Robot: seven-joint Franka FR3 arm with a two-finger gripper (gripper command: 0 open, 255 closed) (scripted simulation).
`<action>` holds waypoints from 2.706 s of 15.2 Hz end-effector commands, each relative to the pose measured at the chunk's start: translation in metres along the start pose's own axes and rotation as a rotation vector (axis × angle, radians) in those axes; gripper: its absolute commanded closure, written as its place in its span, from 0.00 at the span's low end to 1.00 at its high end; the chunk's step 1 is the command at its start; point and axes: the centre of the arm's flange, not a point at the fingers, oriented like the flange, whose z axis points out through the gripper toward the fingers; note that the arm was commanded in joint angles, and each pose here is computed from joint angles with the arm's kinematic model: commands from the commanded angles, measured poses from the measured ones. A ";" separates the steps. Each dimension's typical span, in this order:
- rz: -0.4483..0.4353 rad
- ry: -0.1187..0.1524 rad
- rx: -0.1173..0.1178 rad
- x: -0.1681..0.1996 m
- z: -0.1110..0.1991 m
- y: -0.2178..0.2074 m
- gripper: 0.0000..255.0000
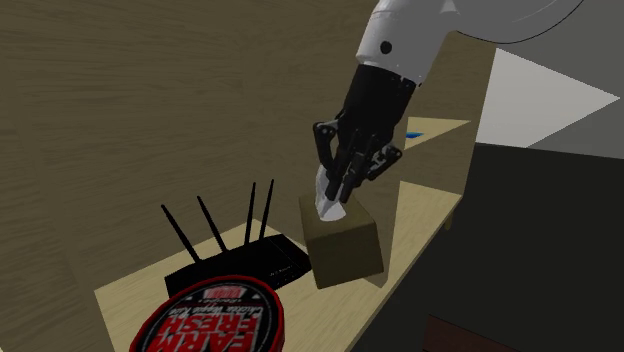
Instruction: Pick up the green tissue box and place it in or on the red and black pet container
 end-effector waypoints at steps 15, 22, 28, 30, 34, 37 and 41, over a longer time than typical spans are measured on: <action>0.287 0.126 0.312 -0.039 -0.010 -0.077 0.00; 0.287 0.126 0.312 -0.034 0.018 -0.086 0.00; 0.287 0.126 0.312 -0.034 0.018 -0.086 0.00; 0.287 0.126 0.312 -0.034 0.018 -0.086 1.00; 0.287 0.126 0.312 -0.034 0.018 -0.086 1.00; 0.287 0.126 0.312 -0.034 0.018 -0.086 1.00; 0.166 0.232 0.245 -0.069 0.022 -0.109 0.00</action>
